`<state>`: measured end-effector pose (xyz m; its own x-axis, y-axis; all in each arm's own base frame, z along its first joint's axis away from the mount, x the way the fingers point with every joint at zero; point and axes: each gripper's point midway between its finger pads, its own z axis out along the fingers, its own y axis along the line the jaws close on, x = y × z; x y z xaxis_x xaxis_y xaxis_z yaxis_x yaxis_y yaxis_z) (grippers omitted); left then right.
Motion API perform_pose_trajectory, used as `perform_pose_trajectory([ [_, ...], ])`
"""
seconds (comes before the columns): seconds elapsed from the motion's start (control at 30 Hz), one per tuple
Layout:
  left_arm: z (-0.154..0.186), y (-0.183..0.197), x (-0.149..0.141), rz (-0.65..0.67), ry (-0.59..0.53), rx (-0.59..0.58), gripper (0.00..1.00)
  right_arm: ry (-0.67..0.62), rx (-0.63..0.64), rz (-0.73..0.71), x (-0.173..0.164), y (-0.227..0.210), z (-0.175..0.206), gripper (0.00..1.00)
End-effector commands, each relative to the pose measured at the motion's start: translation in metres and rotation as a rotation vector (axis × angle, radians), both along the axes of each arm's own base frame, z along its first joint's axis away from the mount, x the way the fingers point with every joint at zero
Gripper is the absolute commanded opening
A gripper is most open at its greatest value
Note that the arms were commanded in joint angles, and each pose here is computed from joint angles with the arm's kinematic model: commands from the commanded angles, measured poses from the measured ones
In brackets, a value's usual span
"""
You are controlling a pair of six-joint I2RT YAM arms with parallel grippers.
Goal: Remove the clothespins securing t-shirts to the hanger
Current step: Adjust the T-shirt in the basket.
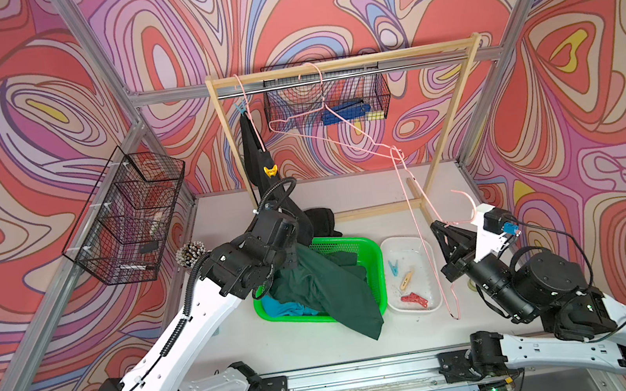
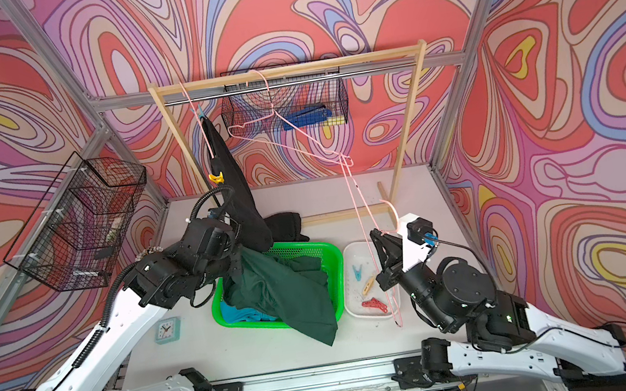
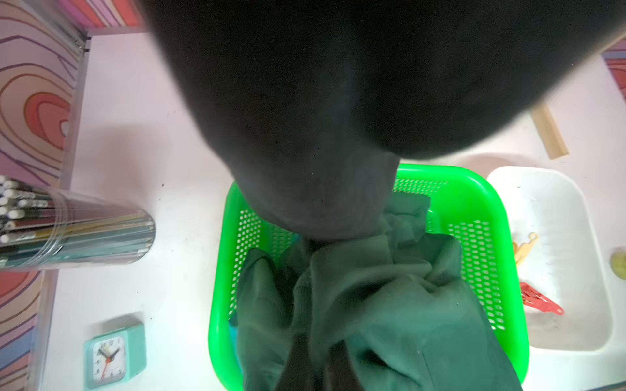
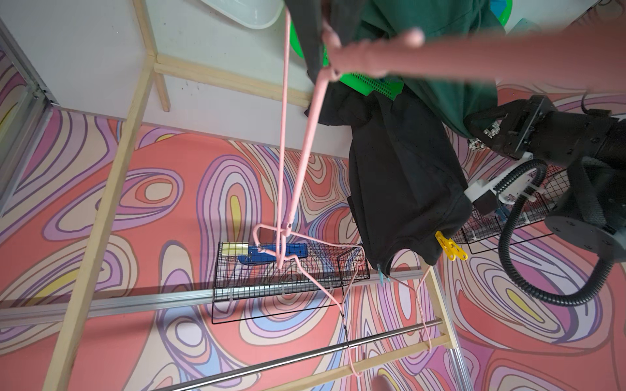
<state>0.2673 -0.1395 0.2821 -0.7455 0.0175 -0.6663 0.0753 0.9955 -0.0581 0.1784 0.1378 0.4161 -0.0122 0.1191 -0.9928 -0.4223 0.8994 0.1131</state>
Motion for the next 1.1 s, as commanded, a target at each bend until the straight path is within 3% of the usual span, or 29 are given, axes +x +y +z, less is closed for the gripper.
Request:
perform_pose_trajectory([
  [0.0,-0.024,0.015,-0.002,0.006,0.058,0.096,0.0,0.007,0.003,-0.001,0.0,0.0,-0.003,0.0],
  [0.13,-0.05,0.01,0.002,0.004,0.1,0.118,0.0,0.016,0.006,-0.004,0.001,0.001,-0.004,0.0],
  [0.3,-0.074,-0.003,0.004,-0.043,0.166,0.116,0.46,0.041,0.009,-0.033,0.004,-0.001,-0.008,0.0],
  [0.37,-0.075,-0.015,-0.001,-0.094,0.186,0.062,0.7,0.056,0.02,-0.061,0.006,-0.004,-0.01,0.0],
  [0.5,-0.068,-0.022,-0.009,-0.121,0.167,-0.025,0.87,0.062,0.042,-0.085,0.008,-0.008,-0.011,0.0],
  [0.53,-0.064,-0.022,-0.012,-0.123,0.157,-0.041,0.99,0.058,0.055,-0.084,0.007,-0.009,-0.011,0.0],
  [0.73,-0.036,-0.029,-0.021,-0.177,0.088,-0.135,1.0,-0.008,0.154,-0.02,-0.001,-0.012,0.005,0.0],
  [1.07,-0.026,-0.058,-0.027,-0.258,0.108,-0.228,1.0,-0.057,0.152,-0.028,-0.001,-0.012,0.028,0.0],
])
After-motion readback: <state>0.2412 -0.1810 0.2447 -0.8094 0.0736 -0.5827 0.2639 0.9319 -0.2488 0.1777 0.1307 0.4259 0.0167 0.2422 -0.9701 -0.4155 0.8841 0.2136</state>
